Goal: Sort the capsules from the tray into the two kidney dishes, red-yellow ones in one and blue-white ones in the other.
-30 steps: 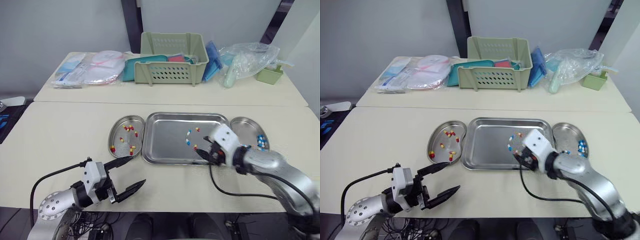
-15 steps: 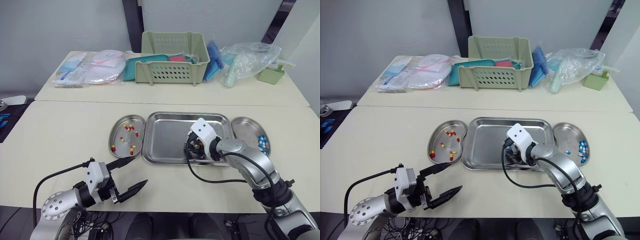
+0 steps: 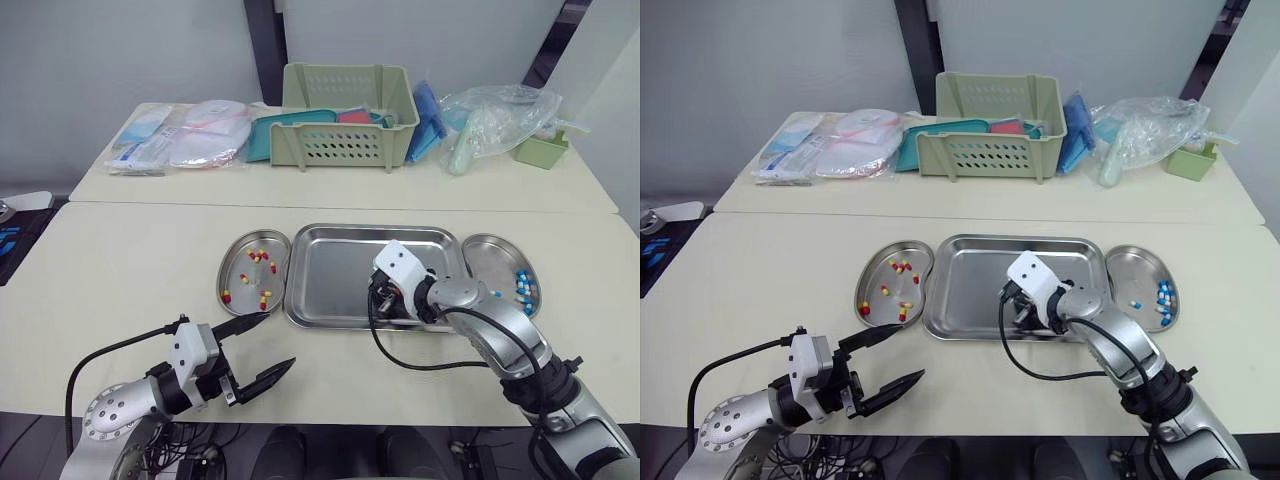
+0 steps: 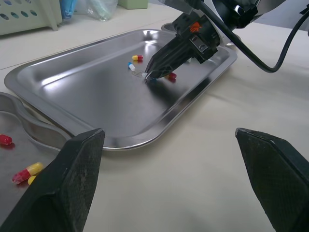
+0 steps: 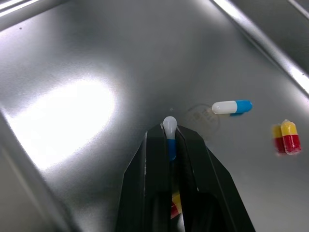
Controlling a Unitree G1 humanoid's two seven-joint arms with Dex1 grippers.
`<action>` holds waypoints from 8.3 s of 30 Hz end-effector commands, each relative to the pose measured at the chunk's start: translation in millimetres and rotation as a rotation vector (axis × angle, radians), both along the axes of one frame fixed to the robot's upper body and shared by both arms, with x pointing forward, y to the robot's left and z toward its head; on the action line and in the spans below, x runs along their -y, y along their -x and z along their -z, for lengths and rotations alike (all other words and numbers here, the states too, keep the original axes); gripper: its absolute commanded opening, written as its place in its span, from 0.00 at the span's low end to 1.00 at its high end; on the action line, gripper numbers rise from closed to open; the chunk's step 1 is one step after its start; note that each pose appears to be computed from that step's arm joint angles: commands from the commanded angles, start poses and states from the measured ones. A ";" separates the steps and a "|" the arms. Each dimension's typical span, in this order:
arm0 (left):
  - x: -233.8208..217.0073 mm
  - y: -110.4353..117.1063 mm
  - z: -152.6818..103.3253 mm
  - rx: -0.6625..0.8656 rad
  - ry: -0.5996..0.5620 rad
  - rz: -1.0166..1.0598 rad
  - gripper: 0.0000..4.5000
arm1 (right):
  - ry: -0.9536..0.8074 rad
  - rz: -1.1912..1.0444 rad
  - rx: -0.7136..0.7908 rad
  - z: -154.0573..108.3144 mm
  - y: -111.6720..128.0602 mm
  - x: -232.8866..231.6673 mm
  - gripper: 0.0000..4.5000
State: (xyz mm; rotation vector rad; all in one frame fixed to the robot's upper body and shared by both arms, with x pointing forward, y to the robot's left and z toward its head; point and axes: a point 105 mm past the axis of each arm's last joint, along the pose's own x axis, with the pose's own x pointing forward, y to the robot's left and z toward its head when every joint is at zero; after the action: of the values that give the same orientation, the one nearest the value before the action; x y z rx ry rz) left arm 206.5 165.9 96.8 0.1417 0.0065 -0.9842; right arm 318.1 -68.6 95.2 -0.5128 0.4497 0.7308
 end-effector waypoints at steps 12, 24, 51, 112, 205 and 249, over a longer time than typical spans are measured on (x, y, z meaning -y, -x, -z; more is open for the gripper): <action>19.6 11.4 -20.1 0.079 0.076 0.265 1.00 | -0.107 -0.083 0.104 -59.8 51.8 47.3 0.00; 33.3 4.6 -24.4 0.156 0.117 0.327 1.00 | -0.056 0.327 0.046 -59.2 57.4 176.4 0.00; -42.2 -35.1 -43.9 0.125 0.008 -0.266 1.00 | 0.009 0.158 0.302 -69.8 63.2 194.5 0.92; -174.2 17.6 -10.3 -0.108 -0.259 -0.577 1.00 | 0.108 0.041 0.039 -35.5 110.8 276.1 0.96; 198.5 -106.9 9.6 -0.258 -0.257 0.011 0.65 | -0.241 -0.220 0.204 -2.5 118.2 114.9 1.00; -21.2 -79.8 -58.3 -0.108 -0.216 -0.405 0.00 | -0.366 -0.613 0.209 -8.2 104.3 35.6 1.00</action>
State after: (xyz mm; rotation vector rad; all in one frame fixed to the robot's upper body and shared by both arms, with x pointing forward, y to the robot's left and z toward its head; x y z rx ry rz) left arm 285.2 183.6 141.9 0.2319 0.2995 -0.6147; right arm 213.3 -106.0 96.7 -0.3692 -0.0156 1.2988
